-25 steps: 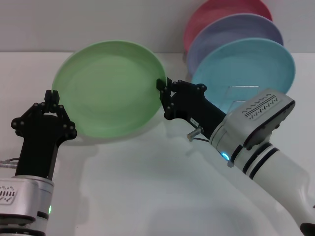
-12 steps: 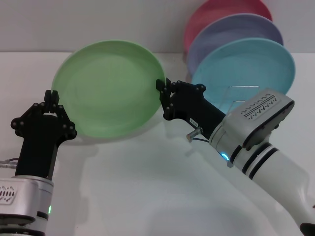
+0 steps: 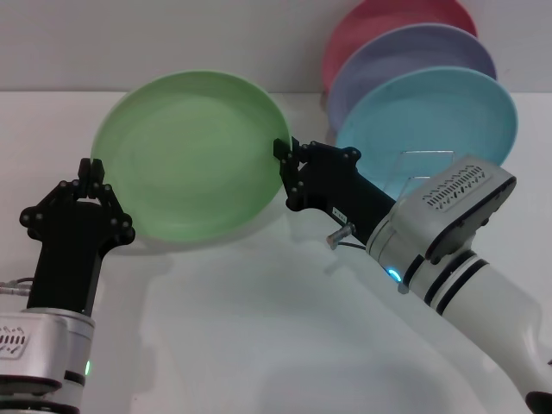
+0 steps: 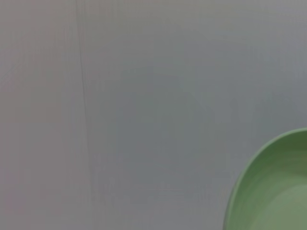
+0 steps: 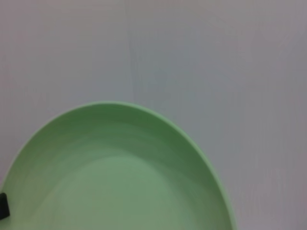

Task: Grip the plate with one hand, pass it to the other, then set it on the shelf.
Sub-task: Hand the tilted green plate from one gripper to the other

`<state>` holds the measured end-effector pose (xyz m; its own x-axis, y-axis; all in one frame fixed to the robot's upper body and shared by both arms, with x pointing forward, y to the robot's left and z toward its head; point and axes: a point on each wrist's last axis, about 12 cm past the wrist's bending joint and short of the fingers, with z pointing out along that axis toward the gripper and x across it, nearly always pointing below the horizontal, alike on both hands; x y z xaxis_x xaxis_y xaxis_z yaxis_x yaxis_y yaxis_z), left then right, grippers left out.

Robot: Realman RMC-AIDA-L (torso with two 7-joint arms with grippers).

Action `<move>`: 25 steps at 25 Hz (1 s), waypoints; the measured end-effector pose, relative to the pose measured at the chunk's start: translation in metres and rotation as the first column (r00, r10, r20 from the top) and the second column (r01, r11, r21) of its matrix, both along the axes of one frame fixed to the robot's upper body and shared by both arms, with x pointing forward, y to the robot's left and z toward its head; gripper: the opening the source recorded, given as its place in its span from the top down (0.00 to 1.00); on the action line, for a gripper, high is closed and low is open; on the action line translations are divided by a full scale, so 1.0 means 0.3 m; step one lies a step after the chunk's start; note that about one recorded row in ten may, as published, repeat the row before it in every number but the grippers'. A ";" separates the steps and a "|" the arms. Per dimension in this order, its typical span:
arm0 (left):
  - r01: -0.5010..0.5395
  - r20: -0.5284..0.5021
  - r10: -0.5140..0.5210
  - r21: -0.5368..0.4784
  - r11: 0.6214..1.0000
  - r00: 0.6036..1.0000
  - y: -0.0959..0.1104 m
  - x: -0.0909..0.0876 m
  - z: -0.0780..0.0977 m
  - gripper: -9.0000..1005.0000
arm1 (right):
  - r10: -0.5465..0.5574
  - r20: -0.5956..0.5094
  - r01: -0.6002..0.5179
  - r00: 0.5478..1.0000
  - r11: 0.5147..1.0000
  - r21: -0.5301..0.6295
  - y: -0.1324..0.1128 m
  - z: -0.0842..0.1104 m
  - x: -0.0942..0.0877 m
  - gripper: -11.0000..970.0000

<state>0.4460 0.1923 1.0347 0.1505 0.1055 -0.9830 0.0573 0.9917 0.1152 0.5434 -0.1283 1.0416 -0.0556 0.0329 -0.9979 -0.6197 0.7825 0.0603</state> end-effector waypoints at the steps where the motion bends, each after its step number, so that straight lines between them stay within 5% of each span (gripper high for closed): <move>1: 0.000 0.000 0.000 0.000 1.000 1.000 0.000 0.000 0.000 0.83 | 0.000 0.000 0.000 1.000 1.000 0.000 0.000 0.000 0.000 0.93; 16: 0.012 0.008 -0.012 -0.002 1.000 1.000 -0.003 -0.002 0.001 0.83 | -0.002 0.002 0.002 1.000 1.000 0.002 -0.002 -0.001 -0.002 0.93; 22: -0.045 0.091 0.046 -0.020 0.999 0.995 0.026 -0.023 0.030 0.82 | -0.004 0.002 0.004 1.000 1.000 -0.001 -0.007 -0.004 -0.004 0.93; 25: -0.091 0.170 0.096 -0.040 0.995 0.981 0.051 -0.052 0.055 0.74 | -0.005 0.002 0.005 1.000 1.000 -0.004 -0.010 -0.006 -0.004 0.93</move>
